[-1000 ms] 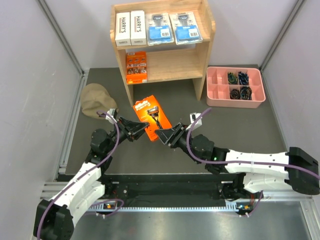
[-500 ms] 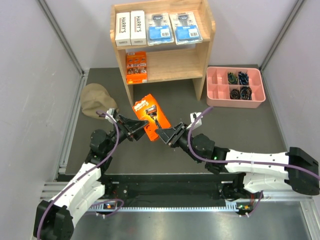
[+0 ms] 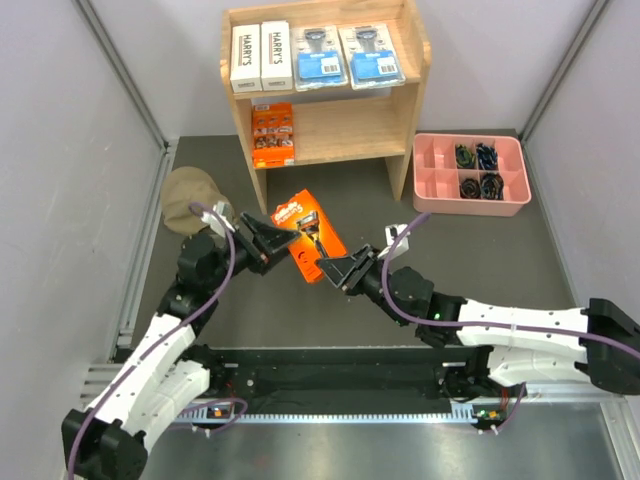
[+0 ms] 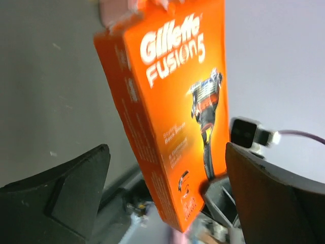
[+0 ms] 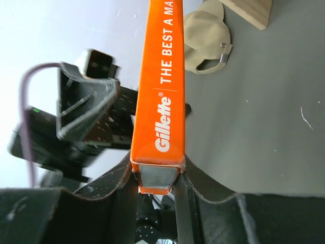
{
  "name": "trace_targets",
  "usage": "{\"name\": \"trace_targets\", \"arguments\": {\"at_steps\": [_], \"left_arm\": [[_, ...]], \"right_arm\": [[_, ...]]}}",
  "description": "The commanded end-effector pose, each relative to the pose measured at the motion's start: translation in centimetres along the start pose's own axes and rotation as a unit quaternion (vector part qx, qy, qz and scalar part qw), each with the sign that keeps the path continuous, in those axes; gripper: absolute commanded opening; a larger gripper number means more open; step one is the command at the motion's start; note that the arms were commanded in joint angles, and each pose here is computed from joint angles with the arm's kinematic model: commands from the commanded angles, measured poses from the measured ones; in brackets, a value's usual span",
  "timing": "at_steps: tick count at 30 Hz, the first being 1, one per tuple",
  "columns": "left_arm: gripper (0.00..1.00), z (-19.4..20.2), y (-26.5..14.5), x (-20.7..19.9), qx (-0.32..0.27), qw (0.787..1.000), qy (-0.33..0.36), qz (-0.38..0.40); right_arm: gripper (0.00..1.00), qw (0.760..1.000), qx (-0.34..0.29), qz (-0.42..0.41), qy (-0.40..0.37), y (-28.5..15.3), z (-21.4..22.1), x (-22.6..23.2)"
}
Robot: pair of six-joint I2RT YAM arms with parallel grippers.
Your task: Place and organize the shaving razors onto the shelf
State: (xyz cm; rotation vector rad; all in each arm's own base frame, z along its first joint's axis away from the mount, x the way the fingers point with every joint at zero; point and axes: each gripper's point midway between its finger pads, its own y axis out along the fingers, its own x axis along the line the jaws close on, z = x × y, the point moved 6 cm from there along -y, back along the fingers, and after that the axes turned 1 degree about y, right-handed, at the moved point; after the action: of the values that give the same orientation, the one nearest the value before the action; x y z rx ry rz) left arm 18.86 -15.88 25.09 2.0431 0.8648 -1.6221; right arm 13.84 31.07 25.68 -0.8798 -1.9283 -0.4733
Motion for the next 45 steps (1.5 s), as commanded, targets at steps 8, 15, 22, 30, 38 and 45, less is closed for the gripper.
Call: {"name": "trace_targets", "arguments": {"at_steps": [8, 15, 22, 30, 38, 45], "left_arm": [[0.99, -6.8, -5.8, 3.7, -0.102, 0.852, 0.241, -0.454], [0.99, -6.6, -5.5, 3.4, -0.09, 0.858, 0.25, -0.44], [0.99, -6.3, -5.3, 3.5, -0.08, 0.864, 0.254, -0.427], [0.99, -5.8, -5.0, 4.3, -0.06, 0.868, 0.252, -0.424], [0.99, -5.3, -3.9, 4.6, -0.049, 0.886, 0.233, -0.397], [0.99, -5.0, -3.6, 5.0, -0.041, 0.889, 0.227, -0.395]], "right_arm": [[0.12, 0.999, -0.035, -0.008, 0.013, -1.2, -2.3, 0.3], [0.13, 0.999, -0.039, -0.003, 0.011, -1.3, -2.7, 0.0], [0.14, 0.999, -0.039, -0.001, 0.013, -0.9, -3.1, -0.4], [0.15, 0.999, -0.053, -0.013, 0.004, 0.8, -5.2, 0.4], [0.15, 0.995, -0.093, -0.029, 0.002, 3.2, -9.3, 0.8], [0.16, 0.992, -0.116, -0.04, -0.011, 5.2, -12.7, 1.1]]}}
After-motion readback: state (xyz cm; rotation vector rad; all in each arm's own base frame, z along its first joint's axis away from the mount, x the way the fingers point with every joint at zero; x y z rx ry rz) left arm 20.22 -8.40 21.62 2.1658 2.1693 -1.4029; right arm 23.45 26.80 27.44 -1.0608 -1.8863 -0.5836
